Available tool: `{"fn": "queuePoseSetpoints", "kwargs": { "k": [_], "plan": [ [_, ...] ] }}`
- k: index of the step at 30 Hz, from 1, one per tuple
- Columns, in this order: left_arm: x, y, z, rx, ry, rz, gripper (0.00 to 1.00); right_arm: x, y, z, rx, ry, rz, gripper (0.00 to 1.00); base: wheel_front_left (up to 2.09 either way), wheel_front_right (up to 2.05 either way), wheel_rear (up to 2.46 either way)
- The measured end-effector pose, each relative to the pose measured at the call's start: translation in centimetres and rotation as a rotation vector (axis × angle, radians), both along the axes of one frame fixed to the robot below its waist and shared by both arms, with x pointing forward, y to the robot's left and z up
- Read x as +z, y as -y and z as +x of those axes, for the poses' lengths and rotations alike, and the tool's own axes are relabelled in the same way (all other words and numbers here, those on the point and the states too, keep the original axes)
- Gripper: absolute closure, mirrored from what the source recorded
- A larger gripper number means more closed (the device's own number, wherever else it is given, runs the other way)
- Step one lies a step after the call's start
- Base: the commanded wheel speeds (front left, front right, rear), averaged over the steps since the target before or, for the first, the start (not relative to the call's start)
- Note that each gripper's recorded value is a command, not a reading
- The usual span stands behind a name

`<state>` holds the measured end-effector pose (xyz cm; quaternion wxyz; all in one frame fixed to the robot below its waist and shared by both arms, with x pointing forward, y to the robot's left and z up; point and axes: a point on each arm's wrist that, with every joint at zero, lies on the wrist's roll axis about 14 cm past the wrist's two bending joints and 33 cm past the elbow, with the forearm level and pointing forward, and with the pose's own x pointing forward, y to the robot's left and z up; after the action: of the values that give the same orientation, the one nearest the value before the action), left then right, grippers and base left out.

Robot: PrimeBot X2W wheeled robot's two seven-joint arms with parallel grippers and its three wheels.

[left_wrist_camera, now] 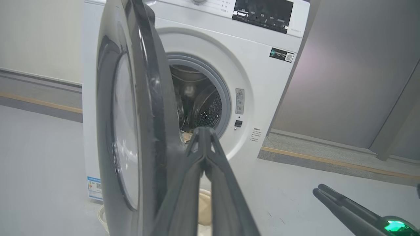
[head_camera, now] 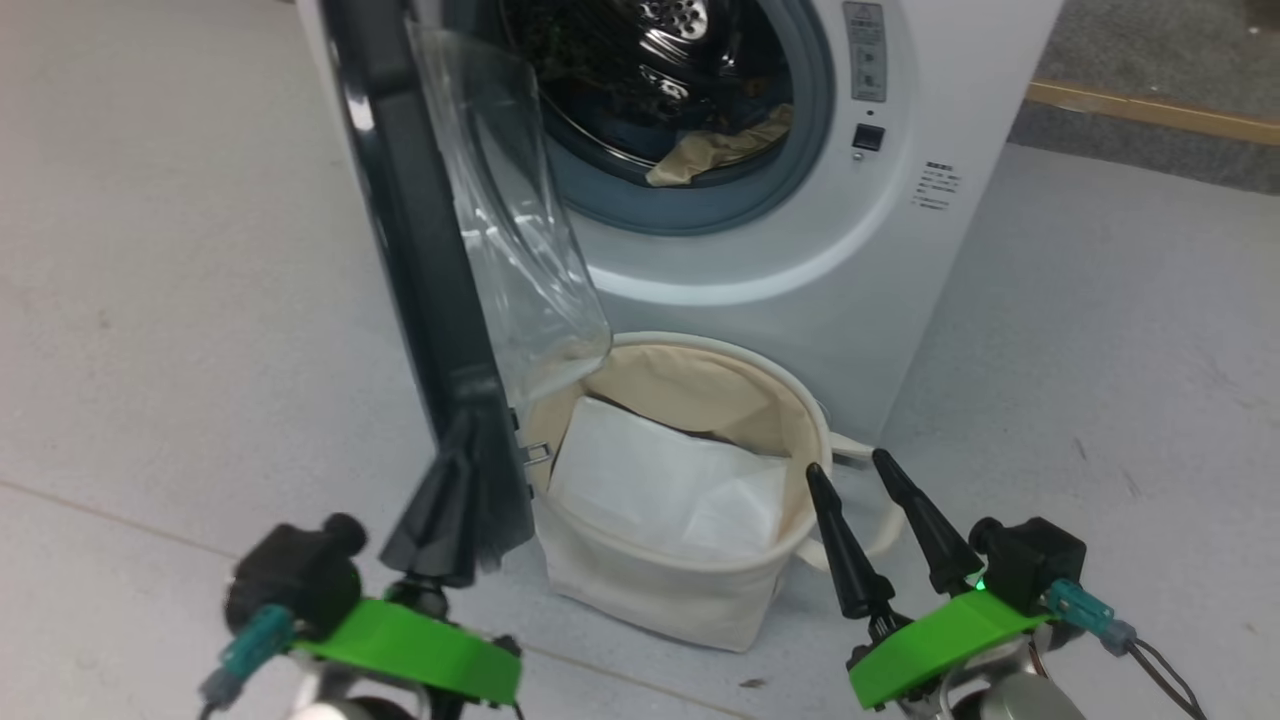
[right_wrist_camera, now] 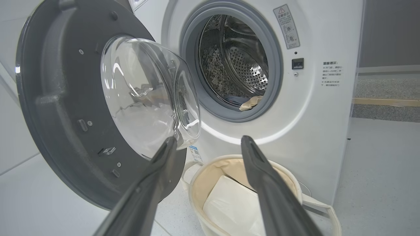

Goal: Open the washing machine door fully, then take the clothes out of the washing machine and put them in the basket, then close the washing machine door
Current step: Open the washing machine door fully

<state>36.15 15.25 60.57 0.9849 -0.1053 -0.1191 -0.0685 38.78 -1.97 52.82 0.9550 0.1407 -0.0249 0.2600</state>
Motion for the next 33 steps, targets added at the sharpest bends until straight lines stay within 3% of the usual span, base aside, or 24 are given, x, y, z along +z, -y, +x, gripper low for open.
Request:
{"fn": "queuePoseSetpoints", "kwargs": {
  "k": [12,19,26,33],
  "plan": [
    [-6.3,2.8,3.9,0.001,-0.256,-0.033,1.0,-0.9,2.9,-0.1,-0.083,-0.033,0.012,0.0,0.0,0.0,0.0],
    [-6.8,2.3,4.1,0.042,-0.264,-0.065,1.0,-0.8,2.6,-0.1,-0.077,-0.03,0.02,0.0,0.0,0.0,0.0],
    [-6.8,-0.7,3.2,0.13,-0.258,-0.097,1.0,-0.7,1.0,0.1,-0.031,-0.027,0.021,0.0,0.0,0.0,0.0],
    [-7.1,-7.9,1.9,0.301,-0.268,-0.087,1.0,0.0,-0.2,-0.1,0.001,-0.005,0.029,0.0,0.0,0.0,0.0]
  ]
}}
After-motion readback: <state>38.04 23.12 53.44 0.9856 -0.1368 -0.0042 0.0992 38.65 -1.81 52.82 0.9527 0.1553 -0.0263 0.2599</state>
